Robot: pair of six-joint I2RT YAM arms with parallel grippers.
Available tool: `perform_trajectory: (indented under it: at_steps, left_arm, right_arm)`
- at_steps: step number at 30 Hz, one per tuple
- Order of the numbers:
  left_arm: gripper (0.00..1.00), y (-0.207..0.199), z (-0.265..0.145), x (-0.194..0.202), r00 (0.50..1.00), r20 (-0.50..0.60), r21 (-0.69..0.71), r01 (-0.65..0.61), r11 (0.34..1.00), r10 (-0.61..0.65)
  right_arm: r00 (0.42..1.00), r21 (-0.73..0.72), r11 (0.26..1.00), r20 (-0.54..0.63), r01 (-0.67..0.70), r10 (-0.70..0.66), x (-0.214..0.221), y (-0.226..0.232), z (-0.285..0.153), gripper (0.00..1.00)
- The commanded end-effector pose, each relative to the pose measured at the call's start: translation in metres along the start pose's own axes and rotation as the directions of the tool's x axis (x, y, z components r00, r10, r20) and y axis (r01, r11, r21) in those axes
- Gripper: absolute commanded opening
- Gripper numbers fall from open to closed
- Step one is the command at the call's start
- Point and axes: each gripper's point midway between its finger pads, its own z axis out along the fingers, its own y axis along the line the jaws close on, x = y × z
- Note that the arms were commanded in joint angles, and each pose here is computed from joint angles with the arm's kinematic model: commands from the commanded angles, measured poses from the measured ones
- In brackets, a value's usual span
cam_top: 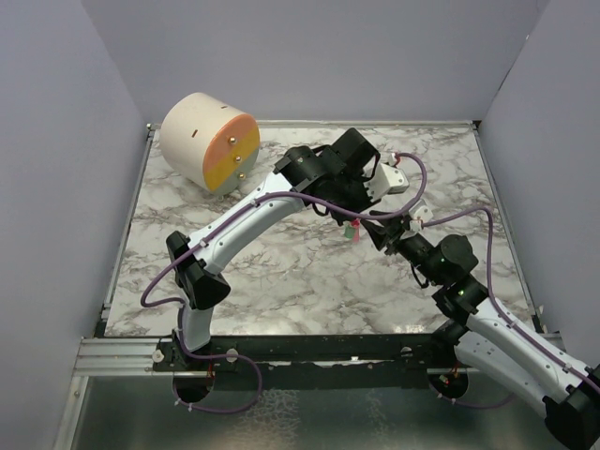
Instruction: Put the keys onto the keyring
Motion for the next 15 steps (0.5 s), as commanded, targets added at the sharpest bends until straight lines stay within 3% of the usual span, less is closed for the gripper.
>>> perform_trajectory:
  at_steps: [1, 15]
  left_arm:
    - [0.0, -0.008, -0.002, -0.008, 0.999, 0.026, 0.041, -0.025, 0.999, 0.024]
    - [0.0, -0.02, 0.003, -0.012, 0.999, 0.031, 0.082, -0.039, 0.996, 0.037]
  right_arm:
    - [0.998, -0.042, 0.999, 0.066, 0.025, -0.022, -0.02, 0.006, 0.001, 0.32]
    - [0.998, -0.047, 0.999, 0.065, 0.019, -0.016, -0.018, 0.007, 0.004, 0.26]
